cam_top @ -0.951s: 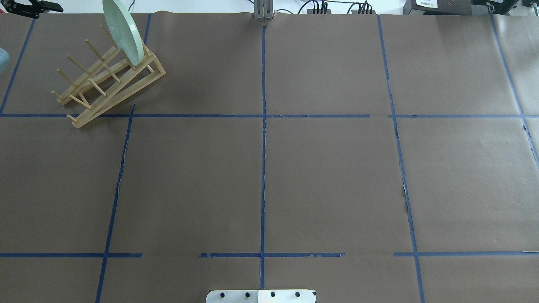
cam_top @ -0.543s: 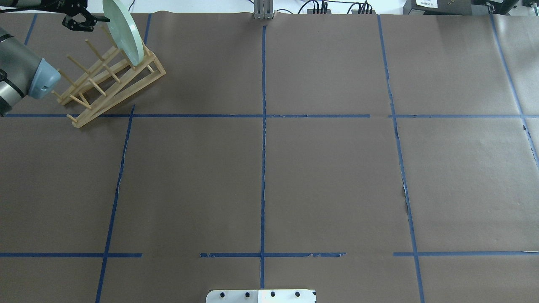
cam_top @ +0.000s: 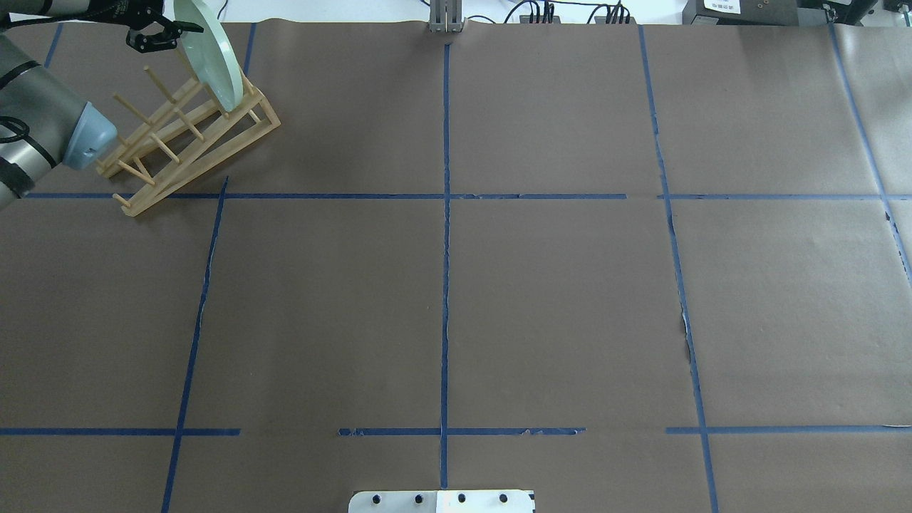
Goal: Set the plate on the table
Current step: 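Close the left gripper on the top rim of the green plate, then lift the green plate up out of the wooden rack with the left gripper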
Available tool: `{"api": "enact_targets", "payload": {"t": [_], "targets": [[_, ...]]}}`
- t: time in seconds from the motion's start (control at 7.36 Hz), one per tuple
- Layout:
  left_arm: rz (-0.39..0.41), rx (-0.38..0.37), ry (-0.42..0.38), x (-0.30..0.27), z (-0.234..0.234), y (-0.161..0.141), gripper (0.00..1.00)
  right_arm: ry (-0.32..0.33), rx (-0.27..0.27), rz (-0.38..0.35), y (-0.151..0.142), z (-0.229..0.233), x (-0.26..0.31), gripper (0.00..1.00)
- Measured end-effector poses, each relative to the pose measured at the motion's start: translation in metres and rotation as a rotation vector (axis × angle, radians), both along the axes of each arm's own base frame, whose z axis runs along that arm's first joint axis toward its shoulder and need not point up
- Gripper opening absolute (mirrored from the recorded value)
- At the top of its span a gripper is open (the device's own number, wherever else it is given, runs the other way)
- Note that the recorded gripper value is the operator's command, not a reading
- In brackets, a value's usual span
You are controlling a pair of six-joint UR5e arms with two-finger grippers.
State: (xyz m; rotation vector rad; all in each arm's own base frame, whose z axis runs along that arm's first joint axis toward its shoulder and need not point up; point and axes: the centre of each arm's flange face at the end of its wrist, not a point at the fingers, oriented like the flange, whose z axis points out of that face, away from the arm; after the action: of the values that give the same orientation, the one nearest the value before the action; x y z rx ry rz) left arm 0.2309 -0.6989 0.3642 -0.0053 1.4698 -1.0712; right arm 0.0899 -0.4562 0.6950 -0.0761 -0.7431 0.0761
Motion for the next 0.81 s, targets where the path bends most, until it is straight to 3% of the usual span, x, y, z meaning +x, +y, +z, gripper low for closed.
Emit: {"api": "enact_targets", "payload": {"t": [0.14,0.41,0.81], "targets": [[-0.001,0.002,0.0,-0.001,-0.001,0.0,0.49,0.0,0.0,0.0,0.0,0.0,0.0,1.0],[-0.004,0.005,0.0,-0.003,-0.002,-0.001,0.04,0.0,0.0,0.0,0.0,0.0,0.0,1.0],[-0.007,0.047,-0.017,-0.011,-0.009,-0.001,0.0,0.0,0.0,0.0,0.0,0.0,0.0,1.0]]}}
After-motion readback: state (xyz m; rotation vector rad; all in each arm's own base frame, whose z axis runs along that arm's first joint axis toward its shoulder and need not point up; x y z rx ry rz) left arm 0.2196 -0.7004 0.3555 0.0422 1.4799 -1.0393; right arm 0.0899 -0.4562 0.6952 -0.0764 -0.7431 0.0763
